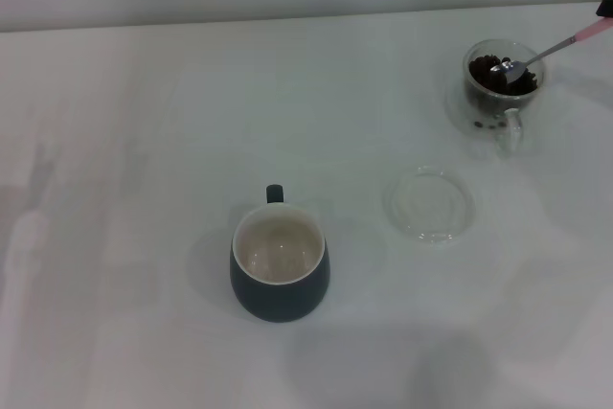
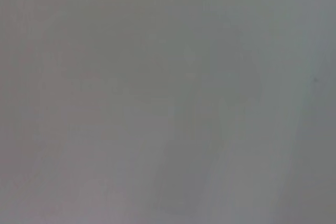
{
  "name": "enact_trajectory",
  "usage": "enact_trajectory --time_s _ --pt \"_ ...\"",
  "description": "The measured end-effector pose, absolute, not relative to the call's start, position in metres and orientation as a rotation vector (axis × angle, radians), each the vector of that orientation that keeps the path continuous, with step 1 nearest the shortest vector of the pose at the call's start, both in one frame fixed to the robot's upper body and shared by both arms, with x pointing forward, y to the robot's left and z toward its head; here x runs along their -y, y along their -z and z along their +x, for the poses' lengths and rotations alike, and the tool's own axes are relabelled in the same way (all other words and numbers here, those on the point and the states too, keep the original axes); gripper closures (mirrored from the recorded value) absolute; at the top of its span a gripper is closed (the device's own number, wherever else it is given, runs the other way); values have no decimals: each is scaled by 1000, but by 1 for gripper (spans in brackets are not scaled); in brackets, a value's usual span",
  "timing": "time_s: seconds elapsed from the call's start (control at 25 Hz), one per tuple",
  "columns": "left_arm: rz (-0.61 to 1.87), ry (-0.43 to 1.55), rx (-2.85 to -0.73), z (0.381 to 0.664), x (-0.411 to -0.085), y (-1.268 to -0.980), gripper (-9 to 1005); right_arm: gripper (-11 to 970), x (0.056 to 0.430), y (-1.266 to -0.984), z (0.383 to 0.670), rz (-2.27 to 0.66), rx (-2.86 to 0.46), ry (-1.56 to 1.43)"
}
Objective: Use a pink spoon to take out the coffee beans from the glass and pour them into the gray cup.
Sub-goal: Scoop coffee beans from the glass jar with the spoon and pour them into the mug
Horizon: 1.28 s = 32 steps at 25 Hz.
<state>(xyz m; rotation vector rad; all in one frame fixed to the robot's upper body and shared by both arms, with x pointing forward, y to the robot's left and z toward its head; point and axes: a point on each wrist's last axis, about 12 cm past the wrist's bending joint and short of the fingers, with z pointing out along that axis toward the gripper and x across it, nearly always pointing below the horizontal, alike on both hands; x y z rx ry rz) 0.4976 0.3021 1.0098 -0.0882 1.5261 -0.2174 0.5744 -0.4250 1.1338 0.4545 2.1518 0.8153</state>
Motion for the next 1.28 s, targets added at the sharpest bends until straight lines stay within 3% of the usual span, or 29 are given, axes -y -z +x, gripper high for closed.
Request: enact_trajectory --time_s 1.28 --pt "-70 191 -1512 496 -309 -1011 97 765 434 -1127 586 789 -2236 -960"
